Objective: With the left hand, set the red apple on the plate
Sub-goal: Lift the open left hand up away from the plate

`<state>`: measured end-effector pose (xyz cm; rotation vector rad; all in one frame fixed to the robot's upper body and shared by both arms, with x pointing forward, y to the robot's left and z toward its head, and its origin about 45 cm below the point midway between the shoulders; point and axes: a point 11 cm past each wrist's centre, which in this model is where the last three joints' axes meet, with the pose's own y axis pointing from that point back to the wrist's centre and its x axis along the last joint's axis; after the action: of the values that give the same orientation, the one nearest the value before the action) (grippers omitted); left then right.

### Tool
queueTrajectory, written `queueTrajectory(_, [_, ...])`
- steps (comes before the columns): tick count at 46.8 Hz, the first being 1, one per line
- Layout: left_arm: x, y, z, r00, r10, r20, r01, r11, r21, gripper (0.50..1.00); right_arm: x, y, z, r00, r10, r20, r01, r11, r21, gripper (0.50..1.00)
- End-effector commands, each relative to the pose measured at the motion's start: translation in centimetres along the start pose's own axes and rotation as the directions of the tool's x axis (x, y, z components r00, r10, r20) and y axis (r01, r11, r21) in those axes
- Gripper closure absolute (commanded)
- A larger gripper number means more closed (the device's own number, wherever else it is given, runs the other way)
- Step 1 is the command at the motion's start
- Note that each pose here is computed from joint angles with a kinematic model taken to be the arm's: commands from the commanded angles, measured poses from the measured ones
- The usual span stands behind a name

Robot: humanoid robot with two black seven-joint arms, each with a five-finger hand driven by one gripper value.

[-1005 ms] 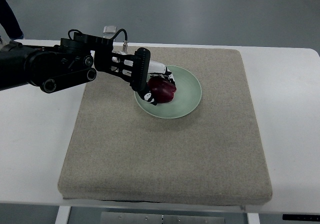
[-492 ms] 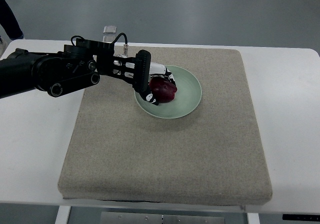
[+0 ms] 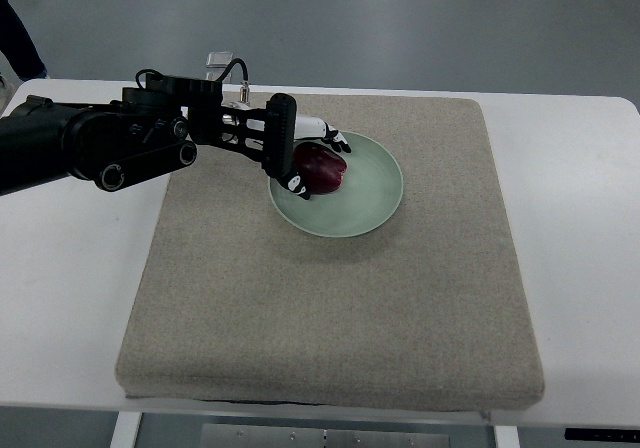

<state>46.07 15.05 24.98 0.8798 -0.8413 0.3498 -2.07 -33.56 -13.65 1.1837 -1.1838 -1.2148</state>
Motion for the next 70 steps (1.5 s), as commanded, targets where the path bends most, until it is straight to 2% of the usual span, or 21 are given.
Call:
queueTrajectory(1, [0.0, 0.0, 0.0, 1.0, 0.001, -0.001, -0.001, 1.0, -0.003, 0.536, 0.0, 0.0, 0.0, 1.0, 0.0, 0.0, 0.0, 1.0, 0.0, 0.57])
queueTrajectory(14, [1.0, 0.2, 0.3, 0.999, 0.034, -0.016, -0.035, 0.999, -0.017, 0.525, 0.0, 0.0, 0.0, 1.0, 0.0, 0.0, 0.0, 1.0, 0.0, 0.57])
queueTrajectory(21, [2.2, 0.7, -0.7, 0.997, 0.073, -0.03, -0.073, 0.997, 0.008, 0.508, 0.0, 0.0, 0.0, 1.0, 0.0, 0.0, 0.0, 1.0, 0.001, 0.57])
queueTrajectory(40, [4.8, 2.7, -4.5, 0.985, 0.164, -0.05, -0.158, 0.982, 0.106, 0.508, 0.0, 0.0, 0.0, 1.0, 0.0, 0.0, 0.0, 1.0, 0.0, 0.57])
queueTrajectory(49, [5.9, 3.4, -5.0, 0.965, 0.227, -0.136, -0.212, 0.971, 0.114, 0.508, 0.0, 0.0, 0.0, 1.0, 0.0, 0.0, 0.0, 1.0, 0.0, 0.57])
queueTrajectory(59, [9.0, 5.3, -6.8, 0.852, 0.395, -0.344, -0.362, 0.919, 0.156, 0.508, 0.0, 0.0, 0.0, 1.0, 0.0, 0.0, 0.0, 1.0, 0.001, 0.57])
queueTrajectory(70, [10.9, 6.8, -8.8, 0.556, 0.543, -0.629, -0.515, 0.819, 0.252, 0.508, 0.0, 0.0, 0.0, 1.0, 0.0, 0.0, 0.0, 1.0, 0.0, 0.57])
